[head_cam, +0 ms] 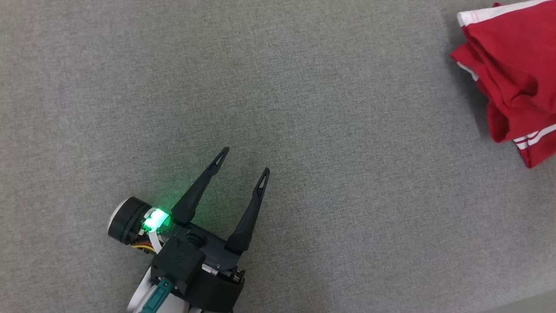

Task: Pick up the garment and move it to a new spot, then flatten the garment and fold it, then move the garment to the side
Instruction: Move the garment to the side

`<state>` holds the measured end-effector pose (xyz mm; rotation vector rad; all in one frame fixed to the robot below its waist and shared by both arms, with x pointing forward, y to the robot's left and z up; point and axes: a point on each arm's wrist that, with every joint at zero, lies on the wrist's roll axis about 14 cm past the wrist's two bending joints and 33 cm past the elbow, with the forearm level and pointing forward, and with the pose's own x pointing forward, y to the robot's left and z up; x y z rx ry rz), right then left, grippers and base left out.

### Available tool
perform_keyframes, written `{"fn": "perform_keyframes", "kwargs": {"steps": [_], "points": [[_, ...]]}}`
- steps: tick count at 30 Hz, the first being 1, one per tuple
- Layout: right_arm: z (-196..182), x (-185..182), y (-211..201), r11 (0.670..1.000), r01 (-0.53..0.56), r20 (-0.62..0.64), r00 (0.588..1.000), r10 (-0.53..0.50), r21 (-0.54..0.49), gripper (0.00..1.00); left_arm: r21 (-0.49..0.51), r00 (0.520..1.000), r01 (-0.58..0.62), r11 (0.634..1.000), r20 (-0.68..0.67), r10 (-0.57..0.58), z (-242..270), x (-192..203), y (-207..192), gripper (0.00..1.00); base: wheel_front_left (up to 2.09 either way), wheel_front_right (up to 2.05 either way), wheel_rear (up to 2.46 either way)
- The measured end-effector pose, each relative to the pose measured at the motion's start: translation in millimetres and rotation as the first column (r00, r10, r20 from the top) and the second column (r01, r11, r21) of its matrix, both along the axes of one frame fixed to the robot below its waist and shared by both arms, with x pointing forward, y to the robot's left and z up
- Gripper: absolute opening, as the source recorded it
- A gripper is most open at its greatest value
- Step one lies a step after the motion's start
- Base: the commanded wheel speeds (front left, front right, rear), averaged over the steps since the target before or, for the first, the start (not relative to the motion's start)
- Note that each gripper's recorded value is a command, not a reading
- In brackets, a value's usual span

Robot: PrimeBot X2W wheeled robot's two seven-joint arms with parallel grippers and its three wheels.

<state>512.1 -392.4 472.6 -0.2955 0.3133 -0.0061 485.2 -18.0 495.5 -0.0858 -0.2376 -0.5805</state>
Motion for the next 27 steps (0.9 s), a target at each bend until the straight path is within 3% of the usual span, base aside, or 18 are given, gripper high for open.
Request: {"fn": "perform_keyframes", "kwargs": {"steps": [8, 15, 20, 21, 22, 23, 24, 27], "points": [[20, -7, -22, 0.998, 0.05, 0.047, 0.998, -0.049, -0.028, 0.0, 0.02, 1.0, 0.001, 1.0, 0.018, -0.001, 4, -3, 3, 1.0, 0.0, 0.0, 0.0], [-7, -28, -36, 0.991, 0.069, -0.055, 0.996, -0.076, -0.113, 0.0, 0.028, 1.0, 0.015, 0.999, 0.02, -0.015, 5, -8, 1, 1.0, 0.0, 0.0, 0.0], [-4, -19, -47, 0.983, 0.123, -0.028, 0.991, -0.127, -0.136, 0.0, 0.033, 1.0, 0.012, 0.999, 0.023, -0.013, 7, -9, 3, 1.0, 0.0, 0.0, 0.0], [-5, -18, -48, 0.982, 0.129, -0.027, 0.991, -0.134, -0.138, 0.36, 0.034, 1.0, 0.01, 0.999, 0.023, -0.011, 7, -9, 4, 1.0, 0.0, 0.0, 0.0], [-6, -18, -49, 0.981, 0.139, -0.026, 0.989, -0.144, -0.137, 0.58, 0.035, 1.0, 0.01, 0.999, 0.022, -0.01, 7, -10, 5, 1.0, 0.0, 0.0, 0.0], [-6, -18, -48, 0.98, 0.142, -0.023, 0.989, -0.146, -0.137, 0.91, 0.035, 1.0, 0.007, 0.999, 0.021, -0.007, 7, -10, 6, 1.0, 0.0, 0.0, 0.0], [-6, -17, -47, 0.98, 0.143, -0.021, 0.989, -0.147, -0.138, 1.0, 0.036, 1.0, 0.005, 0.999, 0.022, -0.005, 8, -10, 6, 1.0, 0.0, 0.0, 0.0], [0, -18, -52, 0.975, 0.161, -0.004, 0.987, -0.163, -0.155, 1.0, 0.037, 1.0, -0.002, 0.999, 0.025, 0.001, 11, -12, 8, 1.0, 0.0, 0.0, 0.0]]}}
